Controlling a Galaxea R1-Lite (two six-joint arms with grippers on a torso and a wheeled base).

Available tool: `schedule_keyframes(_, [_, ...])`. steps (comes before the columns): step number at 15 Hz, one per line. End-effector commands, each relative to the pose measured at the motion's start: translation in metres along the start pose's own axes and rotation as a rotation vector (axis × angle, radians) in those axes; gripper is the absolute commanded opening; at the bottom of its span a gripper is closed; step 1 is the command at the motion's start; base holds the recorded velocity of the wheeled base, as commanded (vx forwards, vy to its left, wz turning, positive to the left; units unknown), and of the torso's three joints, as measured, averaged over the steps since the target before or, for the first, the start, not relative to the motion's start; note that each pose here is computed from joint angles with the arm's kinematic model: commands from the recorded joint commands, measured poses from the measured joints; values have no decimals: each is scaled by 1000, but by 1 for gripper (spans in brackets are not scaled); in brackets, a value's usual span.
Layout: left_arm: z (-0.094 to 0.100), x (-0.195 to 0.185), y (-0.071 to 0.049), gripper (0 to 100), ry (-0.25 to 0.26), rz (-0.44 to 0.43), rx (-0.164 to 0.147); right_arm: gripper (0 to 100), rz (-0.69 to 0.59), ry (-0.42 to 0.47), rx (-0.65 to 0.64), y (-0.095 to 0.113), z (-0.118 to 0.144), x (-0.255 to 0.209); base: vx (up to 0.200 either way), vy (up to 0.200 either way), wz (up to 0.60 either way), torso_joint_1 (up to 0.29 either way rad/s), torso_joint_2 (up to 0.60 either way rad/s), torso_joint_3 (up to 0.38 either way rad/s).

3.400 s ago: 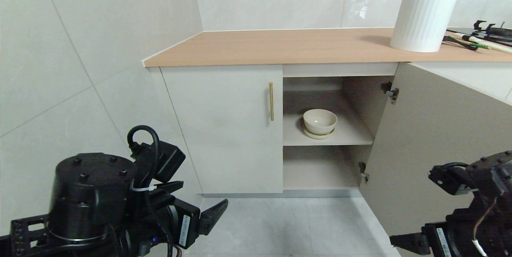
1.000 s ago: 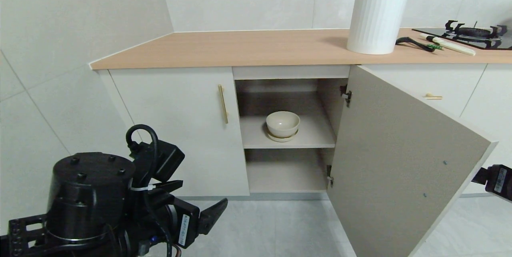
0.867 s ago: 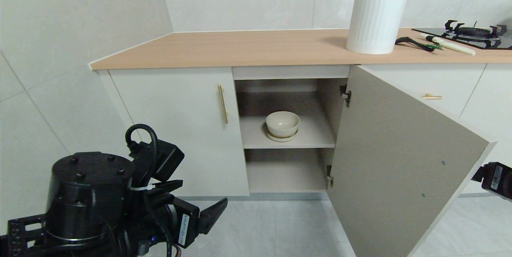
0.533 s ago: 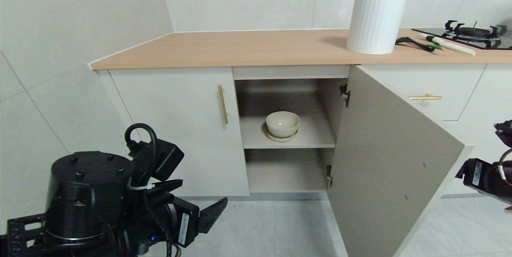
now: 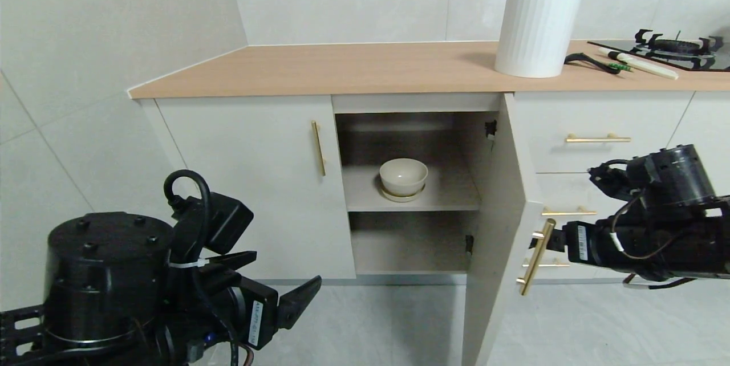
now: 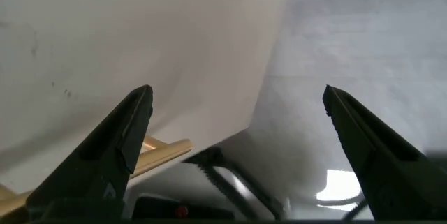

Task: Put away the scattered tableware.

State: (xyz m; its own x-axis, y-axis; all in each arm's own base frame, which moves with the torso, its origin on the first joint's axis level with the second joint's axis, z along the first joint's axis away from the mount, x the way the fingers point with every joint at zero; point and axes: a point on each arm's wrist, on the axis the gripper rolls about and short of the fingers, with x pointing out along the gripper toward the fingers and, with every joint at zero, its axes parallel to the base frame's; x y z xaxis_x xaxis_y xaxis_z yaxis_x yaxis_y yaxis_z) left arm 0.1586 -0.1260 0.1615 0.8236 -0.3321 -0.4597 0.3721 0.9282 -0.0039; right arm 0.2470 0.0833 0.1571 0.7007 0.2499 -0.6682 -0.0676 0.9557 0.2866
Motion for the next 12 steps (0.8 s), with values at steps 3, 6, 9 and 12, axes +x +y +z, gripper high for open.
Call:
schedule_keyframes(3, [1,-3,1,100,-11,-3,-3,100,35,66,-55,28,8,52,0,0,0,0,0,0])
schedule_keyframes(6, [0,-4,1,100,-8,-3,3,100,62,37,-58,37,22,87,0,0,0,0,0,0])
schedule_keyframes(9, [0,-7,2,100,-20,-3,36,100,82,-1,-54,41,28,103,0,0,0,0,0,0])
schedule_keyframes(12, [-1,-8,2,100,-20,-3,44,100,98,-42,-49,41,28,117,0,0,0,0,0,0])
